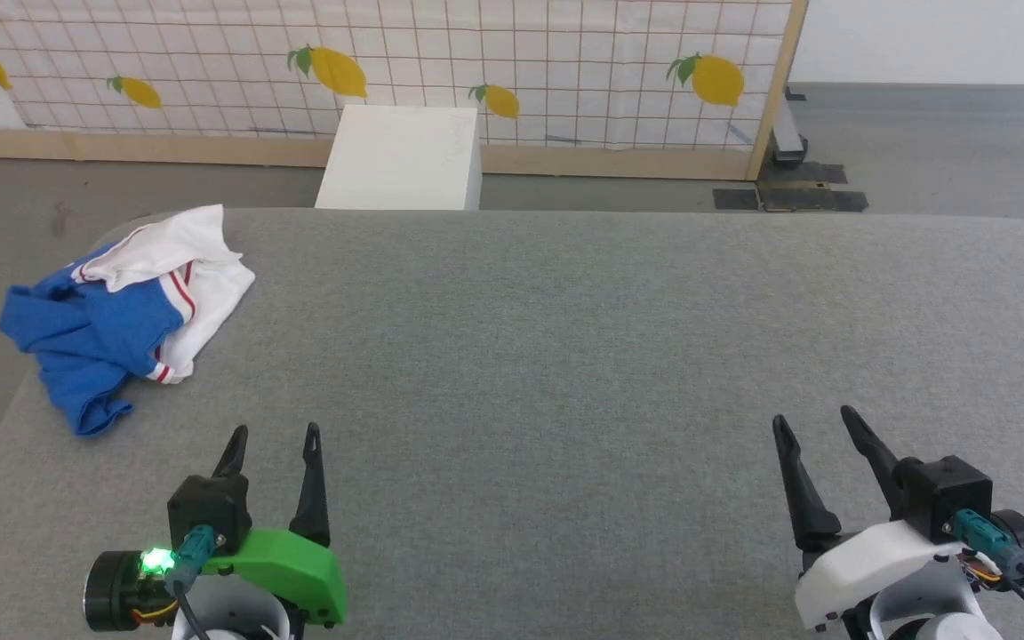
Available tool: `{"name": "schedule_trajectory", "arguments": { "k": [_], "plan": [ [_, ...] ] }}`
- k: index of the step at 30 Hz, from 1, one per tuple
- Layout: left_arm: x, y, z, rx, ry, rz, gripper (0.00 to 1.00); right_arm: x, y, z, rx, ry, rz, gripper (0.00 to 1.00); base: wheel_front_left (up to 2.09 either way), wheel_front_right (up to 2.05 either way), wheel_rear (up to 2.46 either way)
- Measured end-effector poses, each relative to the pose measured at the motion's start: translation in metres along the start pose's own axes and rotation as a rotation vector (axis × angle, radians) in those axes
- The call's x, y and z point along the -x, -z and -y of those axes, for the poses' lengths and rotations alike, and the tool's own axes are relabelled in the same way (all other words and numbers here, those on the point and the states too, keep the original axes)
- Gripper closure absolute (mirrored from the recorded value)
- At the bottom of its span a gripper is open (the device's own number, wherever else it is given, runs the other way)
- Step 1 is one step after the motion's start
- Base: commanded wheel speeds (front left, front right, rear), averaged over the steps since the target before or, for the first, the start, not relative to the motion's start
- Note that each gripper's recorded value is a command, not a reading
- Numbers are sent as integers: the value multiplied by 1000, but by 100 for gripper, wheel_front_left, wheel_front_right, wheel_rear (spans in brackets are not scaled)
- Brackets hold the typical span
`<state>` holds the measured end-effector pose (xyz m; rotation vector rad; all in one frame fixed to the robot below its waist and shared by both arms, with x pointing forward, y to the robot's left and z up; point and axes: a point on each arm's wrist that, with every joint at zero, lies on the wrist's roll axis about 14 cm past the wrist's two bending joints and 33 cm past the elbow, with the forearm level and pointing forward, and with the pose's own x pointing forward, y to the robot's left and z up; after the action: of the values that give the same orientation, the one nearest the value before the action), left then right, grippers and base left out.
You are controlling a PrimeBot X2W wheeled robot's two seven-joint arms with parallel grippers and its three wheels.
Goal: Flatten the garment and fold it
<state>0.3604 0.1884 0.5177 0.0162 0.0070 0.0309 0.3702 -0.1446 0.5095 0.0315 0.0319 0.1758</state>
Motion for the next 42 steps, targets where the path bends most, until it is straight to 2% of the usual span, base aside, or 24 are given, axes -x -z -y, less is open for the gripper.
{"name": "schedule_trajectory", "arguments": {
  "k": [17, 42],
  "plan": [
    [19, 4, -31, 17, -98, 8, 0, -15, 9, -36, -57, -109, -9, 0, 0, 0, 0],
    [66, 7, -91, 43, -307, 36, 0, -32, 27, -105, -133, -308, -56, 0, 0, 0, 0]
  ]
}}
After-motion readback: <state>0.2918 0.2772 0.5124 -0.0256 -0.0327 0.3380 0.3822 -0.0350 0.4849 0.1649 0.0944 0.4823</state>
